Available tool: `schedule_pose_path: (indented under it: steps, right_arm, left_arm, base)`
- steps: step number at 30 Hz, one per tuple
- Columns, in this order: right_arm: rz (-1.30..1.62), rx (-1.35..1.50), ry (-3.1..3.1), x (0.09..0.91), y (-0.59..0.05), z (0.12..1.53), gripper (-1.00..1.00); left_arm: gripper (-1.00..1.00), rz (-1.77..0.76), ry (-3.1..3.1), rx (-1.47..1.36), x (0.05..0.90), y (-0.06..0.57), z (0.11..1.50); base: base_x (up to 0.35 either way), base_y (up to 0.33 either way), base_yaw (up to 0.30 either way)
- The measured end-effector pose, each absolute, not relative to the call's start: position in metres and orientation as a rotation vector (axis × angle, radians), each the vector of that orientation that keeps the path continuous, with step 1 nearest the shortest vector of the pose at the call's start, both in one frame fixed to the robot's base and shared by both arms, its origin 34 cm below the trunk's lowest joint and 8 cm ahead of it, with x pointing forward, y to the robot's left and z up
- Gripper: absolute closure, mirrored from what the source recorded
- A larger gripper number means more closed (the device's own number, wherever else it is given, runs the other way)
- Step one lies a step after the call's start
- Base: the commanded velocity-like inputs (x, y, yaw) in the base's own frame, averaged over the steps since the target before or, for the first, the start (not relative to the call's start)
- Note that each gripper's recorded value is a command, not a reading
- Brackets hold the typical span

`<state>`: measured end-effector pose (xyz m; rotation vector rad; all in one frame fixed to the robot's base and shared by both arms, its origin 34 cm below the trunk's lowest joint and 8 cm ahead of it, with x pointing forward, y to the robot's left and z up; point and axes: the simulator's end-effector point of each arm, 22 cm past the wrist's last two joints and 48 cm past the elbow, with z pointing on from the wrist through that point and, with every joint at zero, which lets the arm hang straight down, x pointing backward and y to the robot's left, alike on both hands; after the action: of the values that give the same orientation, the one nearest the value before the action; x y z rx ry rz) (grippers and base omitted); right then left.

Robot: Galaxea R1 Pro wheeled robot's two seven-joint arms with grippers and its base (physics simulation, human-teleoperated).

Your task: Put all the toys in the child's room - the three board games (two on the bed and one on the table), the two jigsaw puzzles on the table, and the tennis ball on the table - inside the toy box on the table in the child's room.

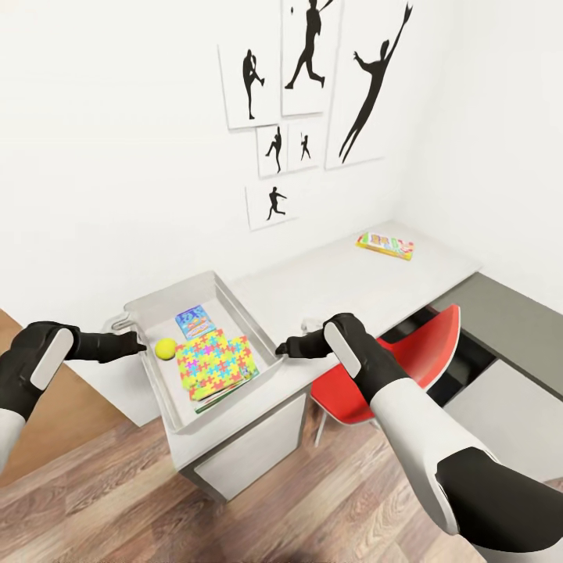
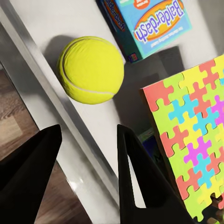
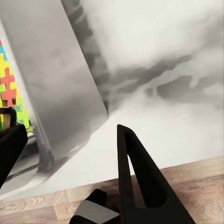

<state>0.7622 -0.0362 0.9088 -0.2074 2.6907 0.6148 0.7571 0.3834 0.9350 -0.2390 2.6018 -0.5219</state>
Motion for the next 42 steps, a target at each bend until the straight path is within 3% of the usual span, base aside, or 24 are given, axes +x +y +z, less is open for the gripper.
schedule_pose_path:
  steps: [29,30,31,42]
  right_arm:
    - [0.639,-0.19,2.708,0.76,-0.036,0.898,1.0]
    - [0.637,-0.192,2.708,0.76,-0.036,0.898,1.0]
    - [0.642,-0.19,2.709,0.76,-0.035,0.897,-1.0]
    - [0.629,-0.188,2.709,0.761,-0.039,0.896,-1.0]
  left_arm:
    - [1.0,-0.551,2.607,-0.253,0.757,0.38,0.927]
    - [-1.0,-0.551,2.607,-0.253,0.757,0.38,0.927]
    - [-1.0,-0.516,2.622,-0.244,0.755,0.384,0.922]
    - [-1.0,-0.511,2.622,-0.246,0.755,0.386,0.922]
  base:
    - [0.0,0.0,0.0]
    - [0.0,0.0,0.0]
    - [0.0,0.0,0.0]
    - [0.0,0.0,0.0]
